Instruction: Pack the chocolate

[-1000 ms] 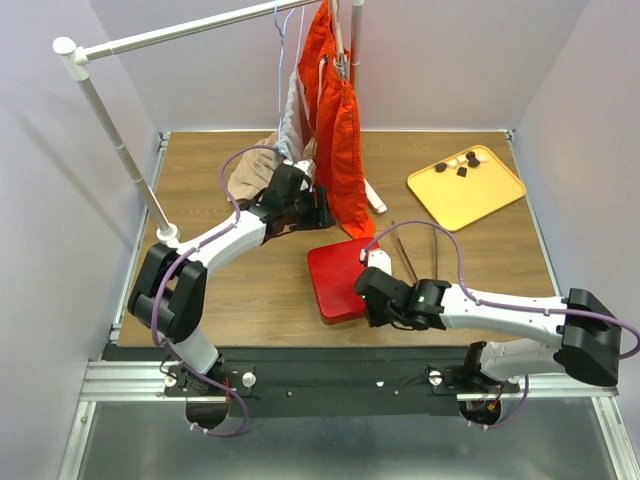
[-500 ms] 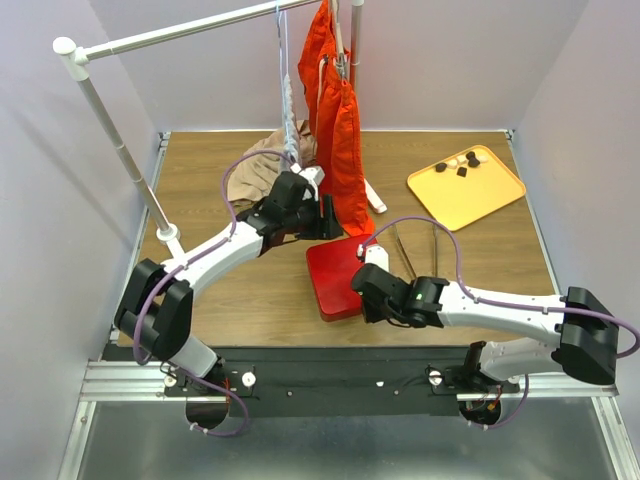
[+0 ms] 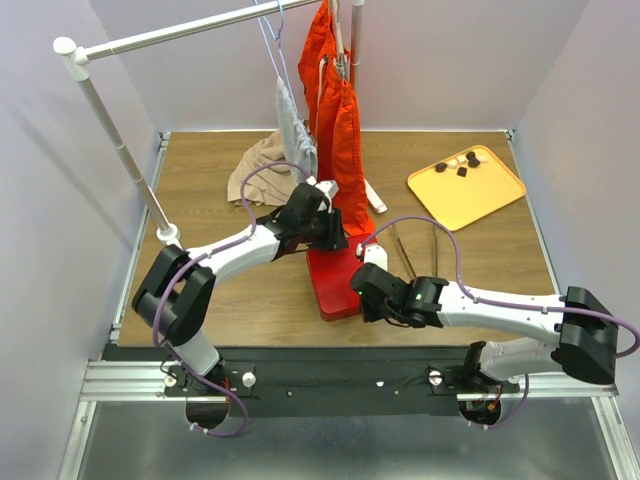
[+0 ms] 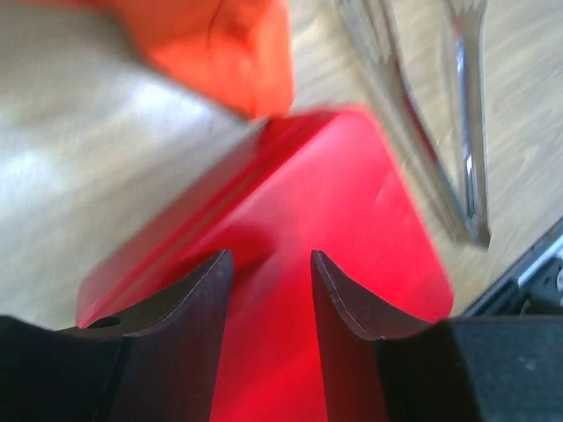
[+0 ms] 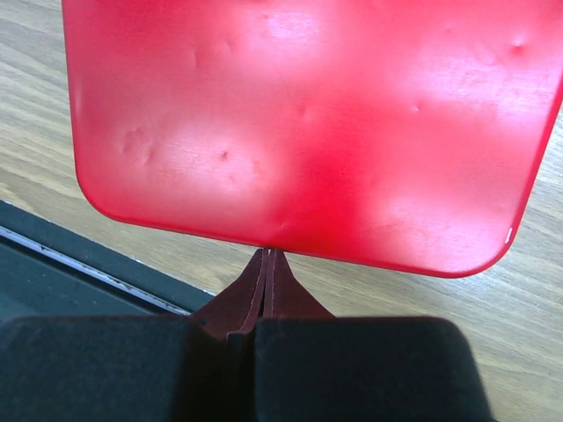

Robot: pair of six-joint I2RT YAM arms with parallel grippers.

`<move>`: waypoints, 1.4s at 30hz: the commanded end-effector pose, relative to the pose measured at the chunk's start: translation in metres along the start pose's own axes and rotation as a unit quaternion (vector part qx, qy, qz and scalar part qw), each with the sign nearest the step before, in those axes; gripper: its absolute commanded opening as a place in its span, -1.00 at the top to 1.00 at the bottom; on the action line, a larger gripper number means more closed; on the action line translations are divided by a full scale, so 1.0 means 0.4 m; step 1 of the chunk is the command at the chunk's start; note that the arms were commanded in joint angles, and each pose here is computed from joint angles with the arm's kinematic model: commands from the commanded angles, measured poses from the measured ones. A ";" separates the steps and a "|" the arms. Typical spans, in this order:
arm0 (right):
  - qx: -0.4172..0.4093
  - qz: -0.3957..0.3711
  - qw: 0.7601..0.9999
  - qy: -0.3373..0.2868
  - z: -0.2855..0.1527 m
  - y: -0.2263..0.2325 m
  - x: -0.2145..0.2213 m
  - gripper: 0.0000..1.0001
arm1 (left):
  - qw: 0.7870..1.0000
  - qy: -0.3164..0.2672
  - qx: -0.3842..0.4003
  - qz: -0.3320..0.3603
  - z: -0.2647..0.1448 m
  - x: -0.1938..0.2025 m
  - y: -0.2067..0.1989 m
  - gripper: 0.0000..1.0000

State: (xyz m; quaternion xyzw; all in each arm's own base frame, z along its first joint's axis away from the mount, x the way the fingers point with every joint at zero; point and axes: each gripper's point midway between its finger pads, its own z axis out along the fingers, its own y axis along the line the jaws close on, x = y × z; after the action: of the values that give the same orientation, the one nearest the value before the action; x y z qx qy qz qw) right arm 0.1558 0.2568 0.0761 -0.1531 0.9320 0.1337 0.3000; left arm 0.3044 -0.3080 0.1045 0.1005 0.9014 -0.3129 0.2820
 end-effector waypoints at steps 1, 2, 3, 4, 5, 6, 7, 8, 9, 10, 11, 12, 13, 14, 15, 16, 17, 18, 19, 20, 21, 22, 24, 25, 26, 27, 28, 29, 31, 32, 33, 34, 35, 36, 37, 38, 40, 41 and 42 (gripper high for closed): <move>0.003 0.005 1.000 -0.028 -0.002 0.012 -0.039 0.95 | 0.996 0.017 -0.079 0.025 0.036 0.018 0.053 -0.03; 0.003 0.007 1.000 -0.029 -0.003 0.011 -0.040 0.95 | 0.997 0.008 -0.072 0.033 0.026 -0.007 0.021 -0.02; 0.002 0.007 0.999 -0.031 -0.005 0.010 -0.041 0.95 | 0.997 -0.006 -0.066 0.038 0.002 -0.031 0.000 -0.03; 0.001 0.009 0.999 -0.033 -0.007 0.011 -0.043 0.95 | 0.997 -0.008 -0.064 0.038 -0.015 -0.040 -0.013 -0.03; 0.001 0.009 0.999 -0.032 -0.007 0.009 -0.040 0.95 | 0.997 -0.016 -0.058 0.040 -0.030 -0.052 -0.030 -0.03; 0.001 0.010 0.999 -0.033 -0.007 0.009 -0.041 0.95 | 0.998 -0.030 -0.050 0.039 -0.055 -0.071 -0.047 -0.03; 0.001 0.009 0.999 -0.031 -0.006 0.009 -0.038 0.95 | 0.998 -0.031 -0.050 0.035 -0.066 -0.072 -0.052 -0.03; 0.002 0.010 0.999 -0.032 -0.006 0.008 -0.038 0.95 | 0.998 -0.030 -0.050 0.032 -0.070 -0.066 -0.049 -0.03; 0.003 0.009 1.000 -0.029 -0.003 0.006 -0.034 0.95 | 0.998 -0.029 -0.051 0.025 -0.073 -0.059 -0.047 -0.03; 0.004 0.010 1.000 -0.027 -0.002 0.004 -0.031 0.95 | 0.998 -0.030 -0.046 0.021 -0.069 -0.054 -0.048 -0.03; 0.004 0.010 1.000 -0.027 -0.002 0.005 -0.030 0.95 | 0.998 -0.017 -0.052 0.015 -0.055 -0.023 -0.027 -0.03; 0.004 0.009 1.000 -0.026 -0.001 0.004 -0.029 0.95 | 0.998 -0.009 -0.053 0.011 -0.043 -0.005 -0.017 -0.03; 0.004 0.010 1.000 -0.025 0.000 0.004 -0.028 0.95 | 0.999 0.002 -0.052 0.009 -0.012 0.018 -0.003 -0.03; 0.002 0.012 1.000 -0.025 -0.001 0.006 -0.028 0.95 | 0.998 0.017 -0.062 0.008 0.007 0.052 0.023 -0.03; 0.001 0.011 1.000 -0.024 -0.001 0.007 -0.026 0.95 | 0.997 0.024 -0.069 0.008 0.025 0.064 0.038 -0.03; 0.002 0.010 1.000 -0.023 0.001 0.007 -0.025 0.95 | 0.994 0.049 -0.096 0.008 0.052 0.100 0.077 -0.02; 0.000 0.010 1.000 -0.023 0.000 0.009 -0.025 0.95 | 0.993 0.050 -0.103 0.012 0.062 0.091 0.079 -0.01; 0.001 0.010 1.000 -0.022 0.002 0.006 -0.024 0.95 | 0.992 0.051 -0.110 0.015 0.063 0.087 0.079 -0.01; 0.001 0.008 1.000 -0.023 0.001 0.006 -0.025 0.95 | 0.992 0.046 -0.119 0.023 0.050 0.077 0.069 -0.01; 0.000 0.009 1.000 -0.024 -0.001 0.007 -0.025 0.95 | 0.992 0.024 -0.123 0.028 0.037 0.039 0.054 -0.02; 0.000 0.011 1.000 -0.027 -0.004 0.005 -0.028 0.95 | 0.992 0.009 -0.121 0.029 0.020 0.015 0.041 -0.02; -0.001 0.012 1.000 -0.028 -0.005 0.006 -0.029 0.95 | 0.992 -0.013 -0.118 0.031 -0.015 -0.019 0.020 -0.02; -0.002 0.014 0.999 -0.031 -0.008 0.007 -0.033 0.95 | 0.992 -0.039 -0.112 0.033 -0.048 -0.063 -0.009 -0.01; -0.003 0.016 0.999 -0.032 -0.010 0.007 -0.034 0.95 | 0.992 -0.049 -0.111 0.033 -0.070 -0.080 -0.018 -0.02; -0.004 0.017 0.999 -0.034 -0.013 0.008 -0.038 0.95 | 0.992 -0.053 -0.108 0.034 -0.077 -0.088 -0.027 -0.02; -0.007 0.018 0.999 -0.037 -0.016 0.012 -0.042 0.96 | 0.992 -0.053 -0.107 0.033 -0.081 -0.089 -0.028 -0.02; -0.011 0.021 0.999 -0.045 -0.026 0.014 -0.054 0.96 | 0.993 -0.051 -0.104 0.032 -0.086 -0.087 -0.031 -0.01; -0.013 0.022 0.998 -0.053 -0.035 0.015 -0.064 0.96 | 0.993 -0.048 -0.104 0.031 -0.086 -0.081 -0.030 -0.02; -0.021 0.024 0.997 -0.071 -0.059 0.021 -0.094 0.96 | 0.993 -0.042 -0.107 0.028 -0.081 -0.068 -0.021 -0.02; -0.025 0.026 0.996 -0.080 -0.079 0.020 -0.109 0.96 | 0.993 -0.036 -0.110 0.029 -0.076 -0.056 -0.014 -0.01; -0.030 0.027 0.995 -0.087 -0.096 0.027 -0.126 0.95 | 0.993 -0.035 -0.110 0.028 -0.076 -0.053 -0.012 -0.02; -0.031 0.026 0.995 -0.093 -0.108 0.027 -0.139 0.95 | 0.993 -0.033 -0.111 0.028 -0.075 -0.050 -0.009 -0.01; -0.028 0.023 0.995 -0.096 -0.120 0.021 -0.144 0.95 | 0.993 -0.032 -0.111 0.027 -0.074 -0.047 -0.007 -0.02; -0.026 0.022 0.994 -0.100 -0.128 0.020 -0.151 0.95 | 0.993 -0.031 -0.110 0.027 -0.075 -0.046 -0.008 -0.02; -0.025 0.020 0.993 -0.110 -0.141 0.020 -0.171 0.93 | 0.993 -0.033 -0.109 0.028 -0.076 -0.047 -0.011 -0.02; -0.006 0.018 0.993 -0.120 -0.143 0.003 -0.181 0.91 | 0.993 -0.032 -0.110 0.028 -0.077 -0.044 -0.008 -0.02; 0.023 0.013 0.992 -0.124 -0.129 -0.028 -0.199 0.91 | 0.993 -0.033 -0.111 0.028 -0.076 -0.045 -0.006 -0.02; 0.032 0.016 0.992 -0.117 -0.117 -0.040 -0.200 0.91 | 0.993 -0.033 -0.110 0.028 -0.076 -0.045 -0.008 -0.02; 0.046 0.025 0.992 -0.111 -0.100 -0.067 -0.203 0.91 | 0.993 -0.032 -0.111 0.027 -0.075 -0.044 -0.006 -0.02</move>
State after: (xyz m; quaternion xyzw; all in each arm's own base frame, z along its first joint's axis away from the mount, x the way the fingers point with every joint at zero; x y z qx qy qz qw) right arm 0.1798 0.2637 0.1608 -0.1208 0.8929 0.1879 0.3911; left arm 0.3067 -0.2977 0.1376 0.0847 0.9152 -0.2207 0.3265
